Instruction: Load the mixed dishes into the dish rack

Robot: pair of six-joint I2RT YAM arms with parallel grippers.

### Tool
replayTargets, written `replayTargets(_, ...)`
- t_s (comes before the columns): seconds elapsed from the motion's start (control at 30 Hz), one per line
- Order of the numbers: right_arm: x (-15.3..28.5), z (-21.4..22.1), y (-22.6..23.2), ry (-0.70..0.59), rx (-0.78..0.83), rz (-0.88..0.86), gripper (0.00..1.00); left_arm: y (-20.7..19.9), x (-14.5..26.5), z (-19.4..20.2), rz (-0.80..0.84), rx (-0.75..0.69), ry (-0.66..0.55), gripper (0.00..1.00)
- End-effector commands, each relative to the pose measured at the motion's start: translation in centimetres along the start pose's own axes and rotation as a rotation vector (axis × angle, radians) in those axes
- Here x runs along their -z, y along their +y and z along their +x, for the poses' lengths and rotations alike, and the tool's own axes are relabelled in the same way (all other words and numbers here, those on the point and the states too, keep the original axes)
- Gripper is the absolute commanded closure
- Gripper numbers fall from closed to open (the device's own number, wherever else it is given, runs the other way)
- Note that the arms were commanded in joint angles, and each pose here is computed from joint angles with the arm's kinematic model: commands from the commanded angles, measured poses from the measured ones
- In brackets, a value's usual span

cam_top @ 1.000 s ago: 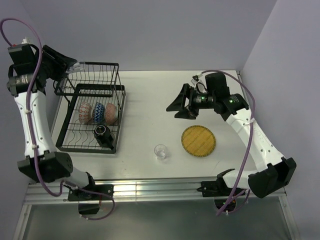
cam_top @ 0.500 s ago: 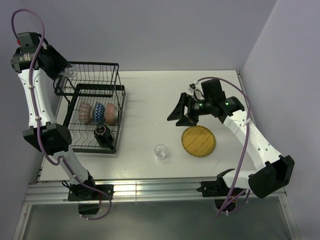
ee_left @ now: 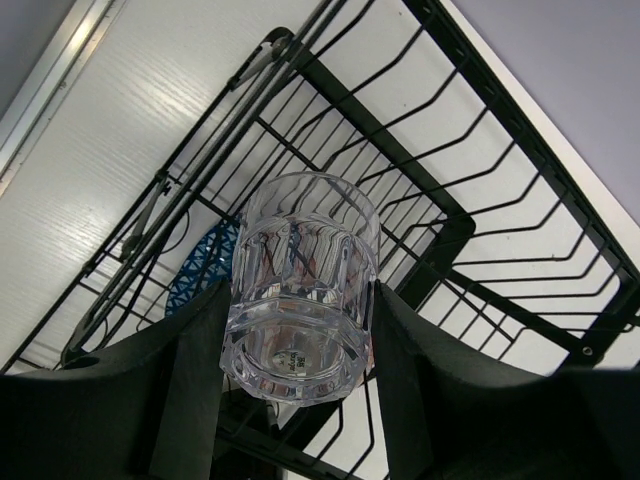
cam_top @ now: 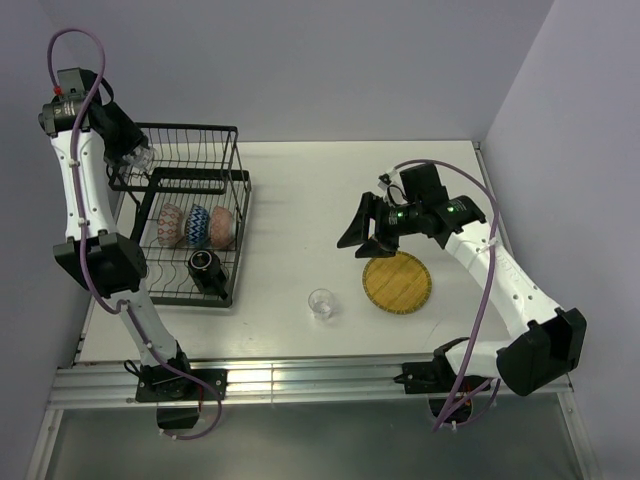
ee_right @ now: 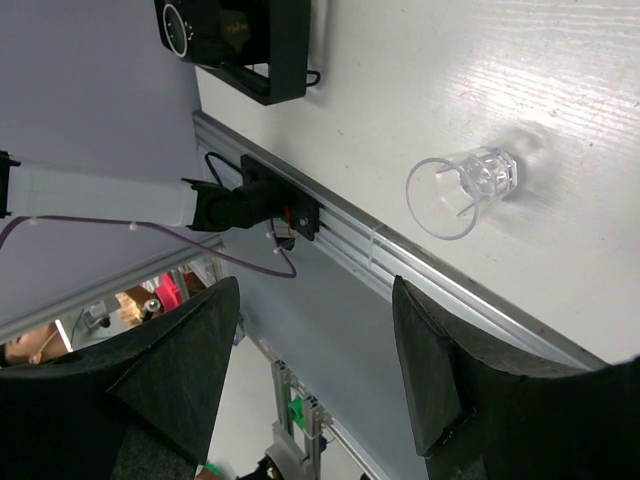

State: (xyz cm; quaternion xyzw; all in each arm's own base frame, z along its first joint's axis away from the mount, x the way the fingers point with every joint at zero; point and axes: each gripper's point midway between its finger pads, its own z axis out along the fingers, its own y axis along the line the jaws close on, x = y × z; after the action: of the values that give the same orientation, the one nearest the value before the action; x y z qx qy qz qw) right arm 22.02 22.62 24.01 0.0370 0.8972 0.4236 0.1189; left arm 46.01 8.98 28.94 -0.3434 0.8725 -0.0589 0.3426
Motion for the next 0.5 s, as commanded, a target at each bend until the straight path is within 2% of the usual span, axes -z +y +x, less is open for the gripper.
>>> replayTargets(0.0, -0.4, -0.1, -0.9, -0.004, 0.02, 0.04, 0.3, 0.5, 0.4, -0.9, -0.037, -0.025, -0.044, 0.93)
replayTargets(0.03, -0.4, -0.1, -1.0, -0.006, 0.02, 0.047, 0.3, 0.6, 0.1, -0.8, -0.042, -0.024, -0.038, 0.82)
replayTargets(0.13, -0.8, 0.0, -1.8, 0.004, 0.014, 0.067, 0.3, 0.7, -0.5, -0.5, -0.047, -0.025, -0.025, 0.61)
replayTargets(0.23, -1.2, 0.2, -2.4, 0.009, 0.008, 0.082, 0.3, 0.7, -0.8, -0.6, -0.049, -0.03, -0.026, 0.5)
replayTargets(0.4, -1.3, 0.1, -2.8, 0.006, 0.023, 0.115, 0.3, 0.4, -1.1, -0.8, -0.035, -0.028, -0.029, 0.41)
replayTargets(0.43, -1.3, 0.0, -2.8, 0.006, 0.028, 0.12, 0.3, 0.3, -1.3, -0.9, -0.034, -0.025, -0.028, 0.34)
replayTargets(0.47, -1.4, 0.1, -2.9, 0.009, 0.03, 0.128, 0.3, 0.3, -1.3, -0.9, -0.029, -0.025, -0.029, 0.09)
